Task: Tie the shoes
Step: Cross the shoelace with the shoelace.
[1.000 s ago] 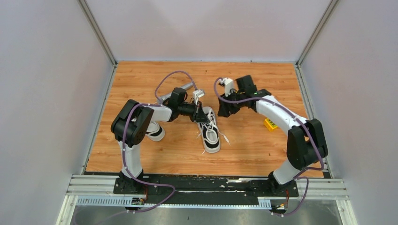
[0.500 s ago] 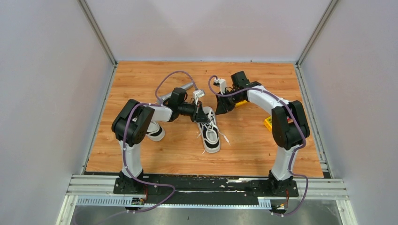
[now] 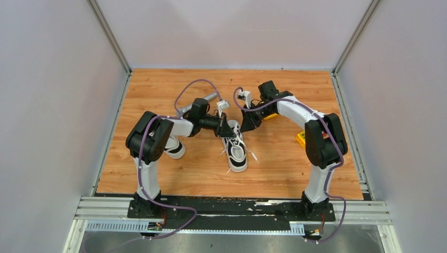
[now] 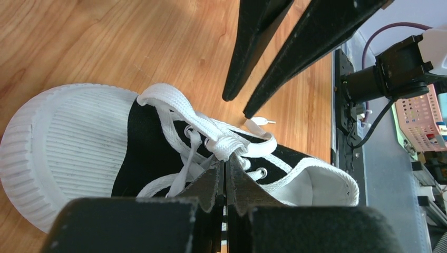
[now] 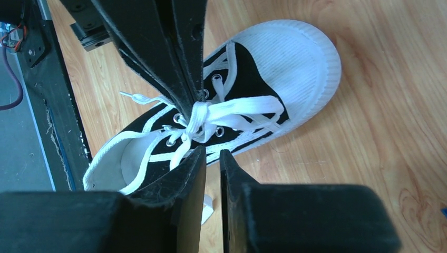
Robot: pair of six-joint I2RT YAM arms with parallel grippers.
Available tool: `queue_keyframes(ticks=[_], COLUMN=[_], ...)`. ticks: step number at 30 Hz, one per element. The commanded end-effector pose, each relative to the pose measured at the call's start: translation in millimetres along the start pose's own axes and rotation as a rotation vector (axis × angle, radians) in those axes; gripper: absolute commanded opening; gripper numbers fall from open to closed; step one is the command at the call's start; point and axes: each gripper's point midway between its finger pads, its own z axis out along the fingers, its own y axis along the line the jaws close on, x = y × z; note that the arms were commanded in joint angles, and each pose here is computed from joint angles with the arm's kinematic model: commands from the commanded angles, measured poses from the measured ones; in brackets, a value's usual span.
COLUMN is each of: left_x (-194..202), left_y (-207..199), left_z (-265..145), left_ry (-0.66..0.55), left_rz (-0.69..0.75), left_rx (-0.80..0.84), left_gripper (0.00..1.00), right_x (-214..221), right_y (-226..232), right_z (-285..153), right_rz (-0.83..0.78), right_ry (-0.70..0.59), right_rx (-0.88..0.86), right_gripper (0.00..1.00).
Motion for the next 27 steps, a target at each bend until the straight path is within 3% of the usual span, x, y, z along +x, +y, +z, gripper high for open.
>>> queue_keyframes(ticks=[1,21,27], left_x=[-2.8,-1.2,-2.5], left_y=[-1.5,-10.7,-18.6], left_z=[-3.0,-4.5,-5.4], left_ry=[-0.005,0.007,-0.002], left_rz=[0.038,0.06,0.075], left_rx=[0.018,0.081,0.145], left_gripper=[0.0,0.0,0.0], right_x=[-7.7,-7.1,-6.0], right_y=[13.0,17.3,17.7], right_z=[6.7,16.9,15.4], right_rz=[-0.051,-0.072,-0.071], right_ry=[-0.015,0.007,-0.007], right_rx=[-0.061,-0.071,-0.116], right_gripper=[0.17,0.24,0.32])
